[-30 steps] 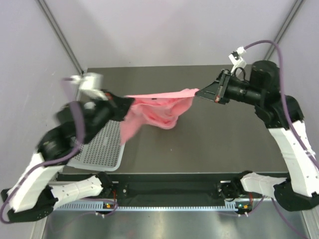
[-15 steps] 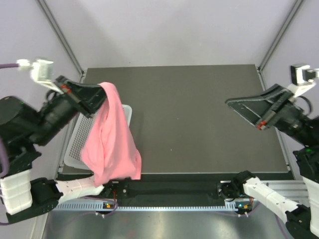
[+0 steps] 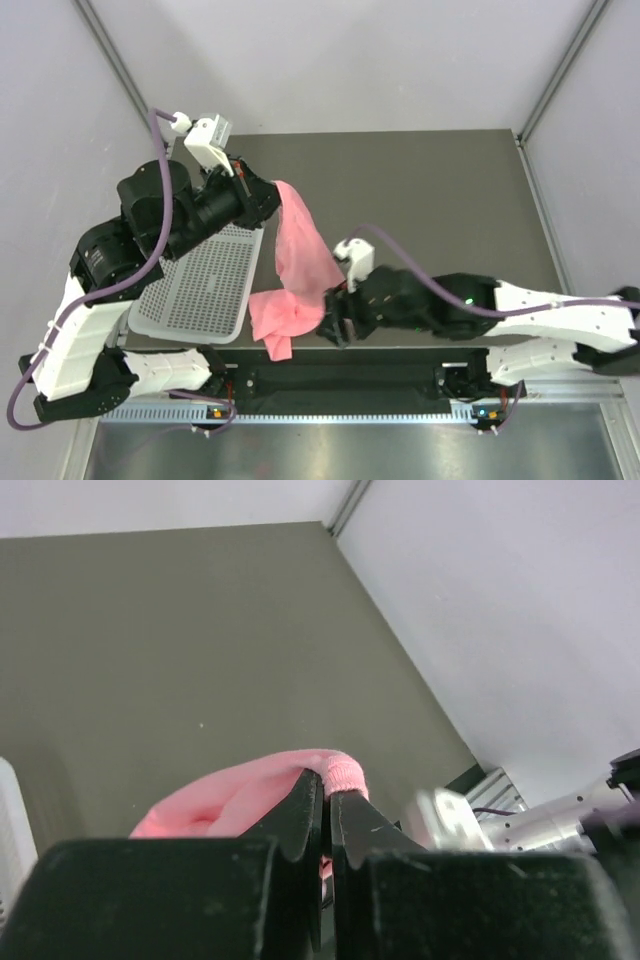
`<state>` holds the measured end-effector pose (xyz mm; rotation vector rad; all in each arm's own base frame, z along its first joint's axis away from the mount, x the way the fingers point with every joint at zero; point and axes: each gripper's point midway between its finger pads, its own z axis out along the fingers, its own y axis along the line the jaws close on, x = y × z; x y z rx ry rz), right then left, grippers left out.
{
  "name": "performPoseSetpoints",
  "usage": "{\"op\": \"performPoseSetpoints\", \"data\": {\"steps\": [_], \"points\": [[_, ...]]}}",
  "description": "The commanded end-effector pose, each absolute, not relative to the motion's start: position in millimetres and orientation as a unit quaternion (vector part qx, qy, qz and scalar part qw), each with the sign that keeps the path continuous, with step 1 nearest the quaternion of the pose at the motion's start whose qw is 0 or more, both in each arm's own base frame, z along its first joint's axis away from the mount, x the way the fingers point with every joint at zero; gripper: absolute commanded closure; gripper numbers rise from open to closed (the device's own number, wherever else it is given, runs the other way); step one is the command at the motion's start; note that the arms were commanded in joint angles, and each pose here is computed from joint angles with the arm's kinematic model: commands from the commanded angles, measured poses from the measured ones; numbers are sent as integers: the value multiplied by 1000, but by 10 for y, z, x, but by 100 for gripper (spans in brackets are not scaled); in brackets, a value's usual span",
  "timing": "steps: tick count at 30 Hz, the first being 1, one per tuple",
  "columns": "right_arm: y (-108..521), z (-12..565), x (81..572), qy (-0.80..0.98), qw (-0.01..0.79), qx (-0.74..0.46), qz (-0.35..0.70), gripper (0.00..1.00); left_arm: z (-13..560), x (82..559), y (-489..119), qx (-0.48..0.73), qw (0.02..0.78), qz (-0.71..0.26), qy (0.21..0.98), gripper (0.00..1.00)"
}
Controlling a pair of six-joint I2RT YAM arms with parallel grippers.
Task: Fold and stack the t-shirts
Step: Flatten the tshirt out
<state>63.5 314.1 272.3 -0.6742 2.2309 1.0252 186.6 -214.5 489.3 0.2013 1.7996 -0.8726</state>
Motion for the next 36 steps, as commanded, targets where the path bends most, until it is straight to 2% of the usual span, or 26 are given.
{"op": "performPoseSetpoints", "data": {"steps": [1, 3, 5, 7, 11, 15, 16, 18, 19, 21, 24, 27, 36], "points": [[3496, 3191, 793, 810, 442, -215, 320, 34, 4896, 1947, -2087, 50, 546, -359, 756, 100], [3614, 3438, 742, 793, 488, -209, 299, 30, 4841, 1967, -2094, 47, 543, -354, 760, 100], [3686, 3326, 798, 799, 512, -197, 245, 27, 4842, 1965, -2094, 47, 544, -356, 759, 100], [3749, 3319, 821, 800, 526, -179, 226, 27, 4855, 1959, -2106, 44, 542, -361, 757, 100], [3795, 3363, 959, 782, 571, -141, 208, 18, 4898, 1908, -2158, 43, 533, -385, 752, 100], [3730, 3356, 1097, 778, 592, -105, 183, 25, 4908, 1864, -2162, 43, 528, -396, 750, 100], [3716, 3355, 1123, 779, 591, -99, 186, 31, 4920, 1851, -2151, 43, 529, -398, 749, 100], [3704, 3215, 1152, 783, 586, -104, 182, 36, 4930, 1832, -2136, 40, 528, -402, 747, 100], [3737, 3304, 1144, 778, 584, -86, 215, 41, 4927, 1815, -2132, 41, 526, -404, 747, 100], [3754, 3210, 1120, 776, 576, -103, 236, 43, 4935, 1804, -2122, 39, 525, -407, 746, 100], [3876, 3168, 1074, 768, 563, -109, 285, 42, 4926, 1787, -2114, 37, 523, -409, 747, 100], [3921, 3072, 1082, 775, 556, -106, 281, 35, 4927, 1765, -2113, 36, 520, -415, 746, 100], [4090, 3136, 1184, 774, 548, -83, 307, 36, 4894, 1693, -2074, 29, 512, -427, 745, 100]]}}
